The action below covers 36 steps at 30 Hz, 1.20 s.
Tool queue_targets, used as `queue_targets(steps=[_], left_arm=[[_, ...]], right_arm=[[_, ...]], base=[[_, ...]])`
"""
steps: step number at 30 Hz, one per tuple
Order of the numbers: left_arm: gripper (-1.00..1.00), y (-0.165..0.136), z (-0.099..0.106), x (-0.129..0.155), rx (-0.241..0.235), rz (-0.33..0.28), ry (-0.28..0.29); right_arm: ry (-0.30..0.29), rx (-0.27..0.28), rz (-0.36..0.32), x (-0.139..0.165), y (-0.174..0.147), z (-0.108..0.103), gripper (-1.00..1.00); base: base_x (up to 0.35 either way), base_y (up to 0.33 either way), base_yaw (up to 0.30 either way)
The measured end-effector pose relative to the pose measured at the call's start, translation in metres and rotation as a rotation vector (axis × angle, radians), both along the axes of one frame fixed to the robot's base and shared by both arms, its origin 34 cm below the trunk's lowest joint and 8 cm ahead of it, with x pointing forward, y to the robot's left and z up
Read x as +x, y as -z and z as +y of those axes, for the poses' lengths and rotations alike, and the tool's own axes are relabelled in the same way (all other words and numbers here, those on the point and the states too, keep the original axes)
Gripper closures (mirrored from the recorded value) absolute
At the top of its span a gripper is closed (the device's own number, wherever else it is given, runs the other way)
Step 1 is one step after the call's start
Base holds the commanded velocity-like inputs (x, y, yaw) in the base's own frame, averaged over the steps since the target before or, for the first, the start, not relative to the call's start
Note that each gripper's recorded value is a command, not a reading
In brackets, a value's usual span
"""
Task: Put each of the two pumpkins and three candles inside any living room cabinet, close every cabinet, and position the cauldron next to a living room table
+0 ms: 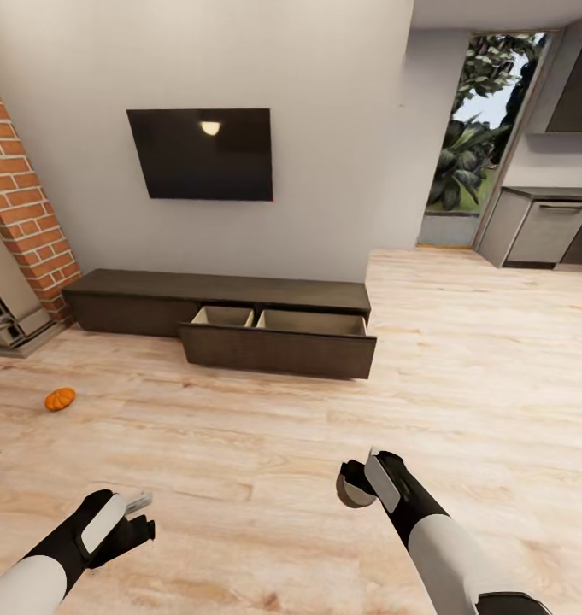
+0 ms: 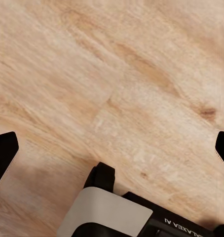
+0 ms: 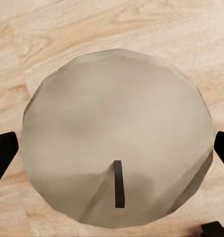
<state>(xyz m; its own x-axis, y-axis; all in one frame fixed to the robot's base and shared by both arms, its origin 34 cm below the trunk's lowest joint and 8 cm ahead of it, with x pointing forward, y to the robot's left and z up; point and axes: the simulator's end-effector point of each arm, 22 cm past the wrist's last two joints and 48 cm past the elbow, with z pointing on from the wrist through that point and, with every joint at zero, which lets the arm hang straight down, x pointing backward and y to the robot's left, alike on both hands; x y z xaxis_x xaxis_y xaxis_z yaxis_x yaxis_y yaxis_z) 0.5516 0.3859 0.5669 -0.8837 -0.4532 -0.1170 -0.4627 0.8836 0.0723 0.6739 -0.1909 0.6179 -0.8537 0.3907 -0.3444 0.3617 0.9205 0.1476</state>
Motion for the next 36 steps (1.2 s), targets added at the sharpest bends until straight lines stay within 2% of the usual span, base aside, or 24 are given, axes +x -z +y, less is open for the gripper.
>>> queue_targets(steps=[6,22,36], left_arm=[[-1.00,-0.0002,0.0000,0.0001,0.000,0.000,0.000],[-1.00,-0.0040,0.0004,0.0026,0.002,-0.010,0.000],[-1.00,-0.0036,-0.0032,0.0042,0.000,-0.016,0.001]], right_arm=[[0.001,0.000,0.000,0.0001,-0.0002,-0.0007,1.00],[0.001,0.000,-0.008,0.0018,-0.0049,-0.0010,1.00],[-0.004,-0.018,-0.031,0.0044,-0.0057,-0.0015,1.00]], base=[[0.294,0.161,-0.074],[0.303,0.096,-0.242],[0.327,0.001,-0.015]])
